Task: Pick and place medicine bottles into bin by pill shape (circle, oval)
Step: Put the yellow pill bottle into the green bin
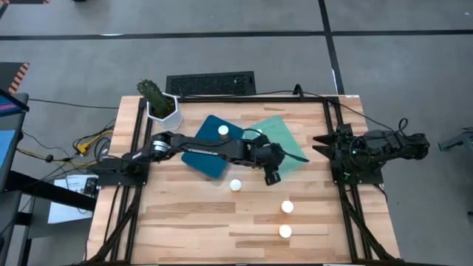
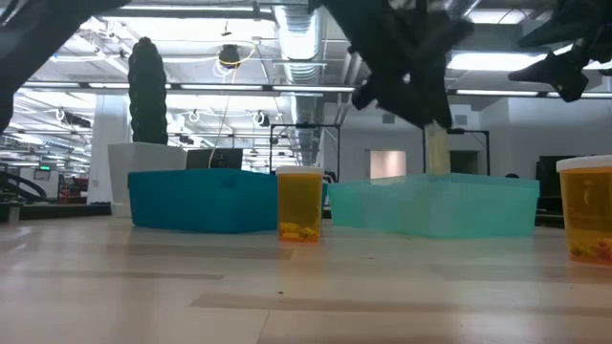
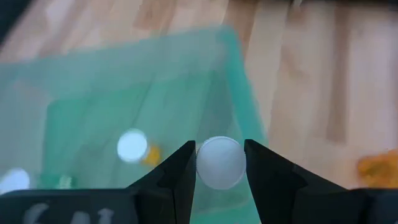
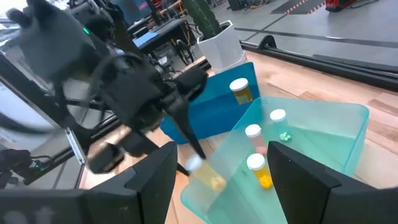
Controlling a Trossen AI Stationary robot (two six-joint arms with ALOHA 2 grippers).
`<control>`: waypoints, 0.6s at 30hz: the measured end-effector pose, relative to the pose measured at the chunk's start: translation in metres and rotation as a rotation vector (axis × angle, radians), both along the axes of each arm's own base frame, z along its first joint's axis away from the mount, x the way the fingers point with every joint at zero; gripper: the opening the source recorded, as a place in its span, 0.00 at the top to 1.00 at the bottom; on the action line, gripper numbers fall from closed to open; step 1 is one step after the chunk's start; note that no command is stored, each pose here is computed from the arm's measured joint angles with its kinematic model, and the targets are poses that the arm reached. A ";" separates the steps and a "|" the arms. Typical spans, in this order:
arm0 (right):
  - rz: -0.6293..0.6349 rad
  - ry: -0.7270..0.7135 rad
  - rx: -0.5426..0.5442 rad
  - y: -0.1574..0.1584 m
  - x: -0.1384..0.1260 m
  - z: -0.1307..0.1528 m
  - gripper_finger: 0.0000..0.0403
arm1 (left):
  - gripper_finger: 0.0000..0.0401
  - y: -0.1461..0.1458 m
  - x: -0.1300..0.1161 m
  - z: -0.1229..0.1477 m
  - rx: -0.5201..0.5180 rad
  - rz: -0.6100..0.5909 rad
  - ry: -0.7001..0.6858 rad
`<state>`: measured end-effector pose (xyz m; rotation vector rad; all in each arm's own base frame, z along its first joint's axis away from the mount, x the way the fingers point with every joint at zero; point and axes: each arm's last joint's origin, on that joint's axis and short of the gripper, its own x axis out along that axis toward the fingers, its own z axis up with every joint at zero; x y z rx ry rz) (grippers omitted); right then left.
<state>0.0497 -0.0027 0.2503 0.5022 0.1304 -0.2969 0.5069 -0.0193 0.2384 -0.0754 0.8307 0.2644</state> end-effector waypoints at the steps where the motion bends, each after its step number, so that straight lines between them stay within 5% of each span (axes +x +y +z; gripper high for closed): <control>1: 0.000 0.000 0.000 0.000 0.000 0.000 0.35 | 0.70 0.001 0.001 -0.006 -0.001 0.001 0.033; 18: 0.001 0.004 -0.001 0.000 0.000 0.000 0.35 | 0.70 0.004 0.006 -0.038 0.017 0.007 0.150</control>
